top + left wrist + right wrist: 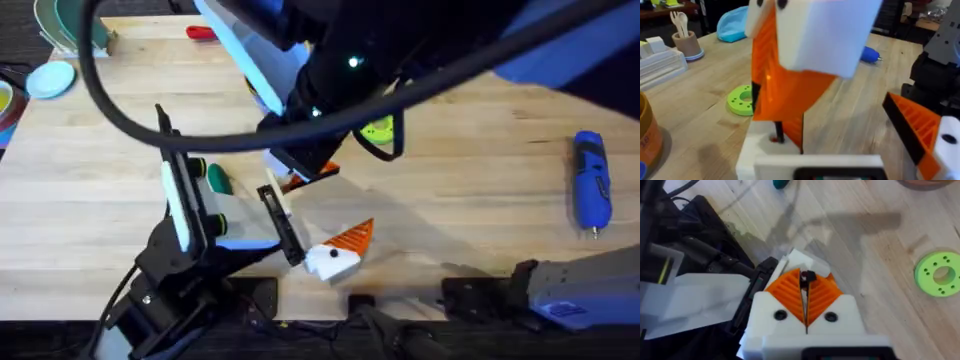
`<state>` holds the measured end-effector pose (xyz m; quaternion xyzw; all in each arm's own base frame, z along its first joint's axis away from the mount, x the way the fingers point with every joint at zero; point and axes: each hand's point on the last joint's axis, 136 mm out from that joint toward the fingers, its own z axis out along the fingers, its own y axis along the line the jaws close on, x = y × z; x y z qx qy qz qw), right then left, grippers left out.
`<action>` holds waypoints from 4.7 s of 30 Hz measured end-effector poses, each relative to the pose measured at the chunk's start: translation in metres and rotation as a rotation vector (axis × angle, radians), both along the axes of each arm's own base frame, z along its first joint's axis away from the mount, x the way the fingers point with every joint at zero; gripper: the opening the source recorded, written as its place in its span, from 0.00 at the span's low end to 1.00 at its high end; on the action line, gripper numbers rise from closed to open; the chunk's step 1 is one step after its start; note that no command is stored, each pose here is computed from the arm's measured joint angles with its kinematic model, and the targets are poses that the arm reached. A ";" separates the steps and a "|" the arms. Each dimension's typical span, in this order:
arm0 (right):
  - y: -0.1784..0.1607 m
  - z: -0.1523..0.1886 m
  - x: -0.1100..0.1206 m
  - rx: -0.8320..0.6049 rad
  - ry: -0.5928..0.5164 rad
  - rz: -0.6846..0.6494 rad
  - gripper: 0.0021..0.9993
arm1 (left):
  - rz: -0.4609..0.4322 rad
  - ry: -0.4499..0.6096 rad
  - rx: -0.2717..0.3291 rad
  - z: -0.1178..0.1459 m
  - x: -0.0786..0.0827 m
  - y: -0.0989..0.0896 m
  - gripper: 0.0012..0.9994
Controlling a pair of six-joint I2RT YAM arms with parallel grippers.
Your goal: Pick up the gripper from the table and insert it into the empty holder that is missing its gripper. Then pick up a screw, insert it into the mounting hole, and use the screwdriver to tighten it. Finally, clean up the table by picking up the vegetable and placing it into the bucket.
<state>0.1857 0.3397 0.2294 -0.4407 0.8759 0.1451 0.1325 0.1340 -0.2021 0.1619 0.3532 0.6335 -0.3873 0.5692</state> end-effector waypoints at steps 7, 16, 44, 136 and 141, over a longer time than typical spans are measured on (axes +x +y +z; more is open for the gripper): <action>-0.001 0.000 0.000 -0.003 0.000 0.000 0.00 | 0.000 0.001 -0.001 0.000 0.000 0.000 0.99; -0.005 -0.001 0.003 -0.024 -0.019 -0.006 0.00 | -0.001 -0.005 0.001 0.000 0.000 0.000 0.99; 0.000 -0.016 0.005 -0.069 -0.009 0.002 0.00 | 0.000 0.006 0.000 -0.001 0.000 0.000 0.99; -0.206 0.039 -0.061 0.244 -0.296 -0.202 0.99 | -0.001 -0.008 0.006 0.000 0.000 0.000 0.00; -0.253 0.039 -0.024 0.129 -0.397 -0.499 0.99 | -0.001 -0.008 0.006 0.000 0.000 0.000 0.00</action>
